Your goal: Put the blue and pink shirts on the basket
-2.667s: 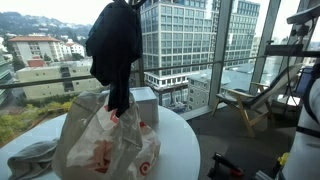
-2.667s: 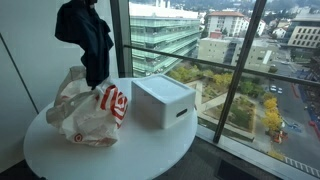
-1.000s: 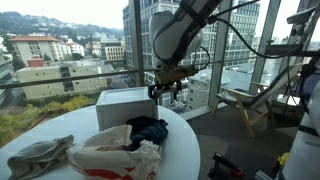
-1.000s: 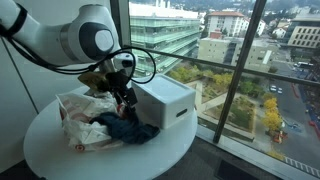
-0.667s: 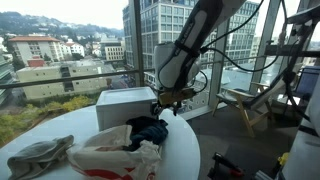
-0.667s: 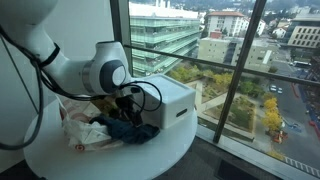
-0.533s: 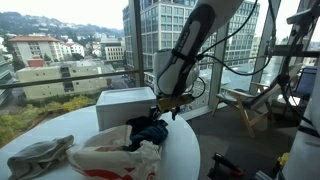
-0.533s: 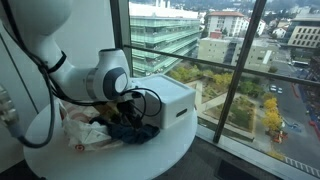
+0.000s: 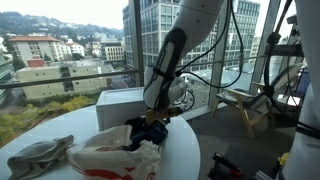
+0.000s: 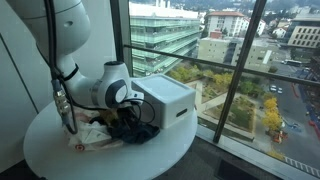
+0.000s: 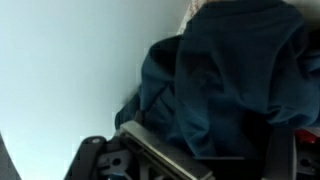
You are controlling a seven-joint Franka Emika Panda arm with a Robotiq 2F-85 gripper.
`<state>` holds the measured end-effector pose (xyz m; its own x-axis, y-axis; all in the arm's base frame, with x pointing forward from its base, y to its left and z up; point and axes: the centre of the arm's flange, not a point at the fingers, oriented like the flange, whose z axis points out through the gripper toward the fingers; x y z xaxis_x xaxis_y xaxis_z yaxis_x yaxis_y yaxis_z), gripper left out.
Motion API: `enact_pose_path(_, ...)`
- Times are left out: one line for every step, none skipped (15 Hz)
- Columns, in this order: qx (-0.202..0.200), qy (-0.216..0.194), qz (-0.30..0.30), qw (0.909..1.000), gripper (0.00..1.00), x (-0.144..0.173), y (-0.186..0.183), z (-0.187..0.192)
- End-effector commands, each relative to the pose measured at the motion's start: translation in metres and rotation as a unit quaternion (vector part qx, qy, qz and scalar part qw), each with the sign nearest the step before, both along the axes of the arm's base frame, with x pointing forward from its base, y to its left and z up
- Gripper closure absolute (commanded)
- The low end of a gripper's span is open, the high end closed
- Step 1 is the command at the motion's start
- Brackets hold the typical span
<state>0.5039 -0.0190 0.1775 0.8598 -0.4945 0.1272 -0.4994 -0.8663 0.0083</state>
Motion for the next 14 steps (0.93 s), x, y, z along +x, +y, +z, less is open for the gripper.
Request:
enact_pose_path(-0.009, -0.005, -0.009, 0.9999, 0.25, 0.014, -0.004, -0.013)
enact_pose_path(-0.010, -0.004, -0.010, 0.9999, 0.34, 0.013, -0.005, -0.014)
enact_pose_path(-0.011, -0.003, -0.013, 0.9999, 0.42, 0.013, -0.005, -0.013)
enact_pose_path(-0.009, -0.002, -0.016, 0.9998, 0.49, 0.014, -0.006, -0.012)
enact_pose_path(-0.006, -0.002, -0.019, 0.9998, 0.58, 0.014, -0.005, -0.010)
enact_pose_path(-0.003, -0.002, -0.022, 0.9998, 0.65, 0.015, -0.004, -0.007)
enact_pose_path(0.001, -0.003, -0.026, 0.9997, 0.72, 0.015, -0.003, -0.004)
enact_pose_path(0.005, -0.004, -0.030, 0.9995, 0.81, 0.016, -0.002, -0.001)
enact_pose_path(0.007, -0.005, -0.032, 0.9994, 0.87, 0.017, -0.001, 0.004)
enact_pose_path(0.010, -0.007, -0.033, 0.9994, 0.92, 0.019, 0.001, 0.009)
enact_pose_path(0.009, -0.007, -0.036, 0.9993, 0.93, 0.020, 0.001, 0.016)
enact_pose_path(0.009, -0.006, -0.038, 0.9992, 0.94, 0.021, 0.001, 0.021)
enact_pose_path(0.008, -0.004, -0.037, 0.9993, 0.95, 0.022, 0.001, 0.030)
enact_pose_path(0.007, 0.001, -0.035, 0.9994, 0.92, 0.023, 0.000, 0.042)
